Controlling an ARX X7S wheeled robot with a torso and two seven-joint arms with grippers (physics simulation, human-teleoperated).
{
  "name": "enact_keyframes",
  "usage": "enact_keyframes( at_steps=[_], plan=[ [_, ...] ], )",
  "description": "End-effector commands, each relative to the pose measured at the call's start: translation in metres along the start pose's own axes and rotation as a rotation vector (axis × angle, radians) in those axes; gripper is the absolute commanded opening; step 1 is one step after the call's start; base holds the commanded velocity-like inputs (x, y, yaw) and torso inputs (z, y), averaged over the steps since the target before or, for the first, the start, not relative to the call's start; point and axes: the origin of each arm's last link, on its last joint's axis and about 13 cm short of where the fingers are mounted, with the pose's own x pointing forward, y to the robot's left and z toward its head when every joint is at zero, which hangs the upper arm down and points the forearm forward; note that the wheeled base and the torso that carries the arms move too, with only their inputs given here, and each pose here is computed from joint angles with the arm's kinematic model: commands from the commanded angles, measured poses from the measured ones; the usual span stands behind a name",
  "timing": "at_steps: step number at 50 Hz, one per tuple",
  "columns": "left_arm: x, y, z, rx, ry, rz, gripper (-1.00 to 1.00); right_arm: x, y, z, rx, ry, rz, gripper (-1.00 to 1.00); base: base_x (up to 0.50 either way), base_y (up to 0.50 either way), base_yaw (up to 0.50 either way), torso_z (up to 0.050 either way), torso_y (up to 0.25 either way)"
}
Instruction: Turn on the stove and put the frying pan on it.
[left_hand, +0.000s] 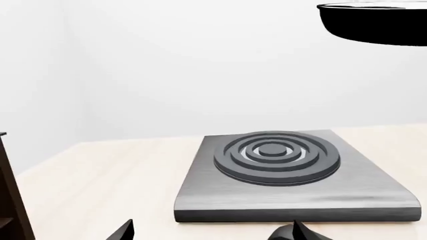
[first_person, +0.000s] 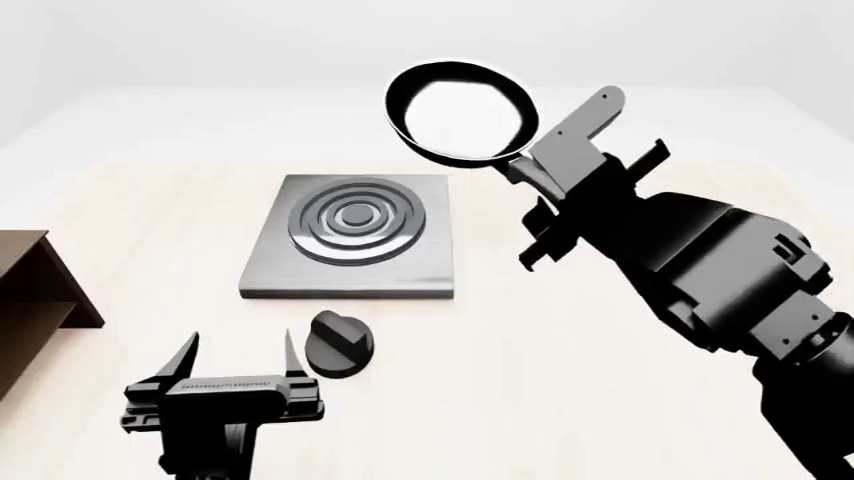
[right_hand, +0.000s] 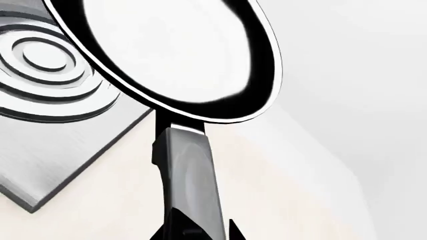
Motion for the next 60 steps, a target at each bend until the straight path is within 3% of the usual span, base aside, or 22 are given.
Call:
enact_keyframes(
  at_steps=[1,5,20,44,60],
  plan=[
    [0.000,0.001,0.002,-0.004,-0.012,0.001,1.00,0.012,0.009,0.034,-0.048,-0.136,-0.027,-1.00,0.00,0.00,0.00,0.000,0.000],
    [0.000,0.001,0.003,-0.002,-0.015,0.001,1.00,0.015,0.016,0.040,-0.023,-0.152,0.006,-1.00,0.00,0.00,0.00,0.000,0.000],
    [0.000,0.002,0.000,-0.002,-0.025,0.008,1.00,0.029,0.043,0.066,-0.054,-0.218,0.041,-1.00,0.00,0.00,0.00,0.000,0.002],
    [-0.004,0.003,-0.001,-0.036,-0.066,-0.024,1.00,0.048,0.087,0.088,-0.055,-0.215,0.057,-1.00,0.00,0.00,0.00,0.000,0.002],
    [-0.006,0.006,-0.001,-0.049,-0.096,-0.029,1.00,0.054,0.092,0.095,-0.021,-0.208,0.031,-1.00,0.00,0.00,0.00,0.000,-0.184]
  ],
)
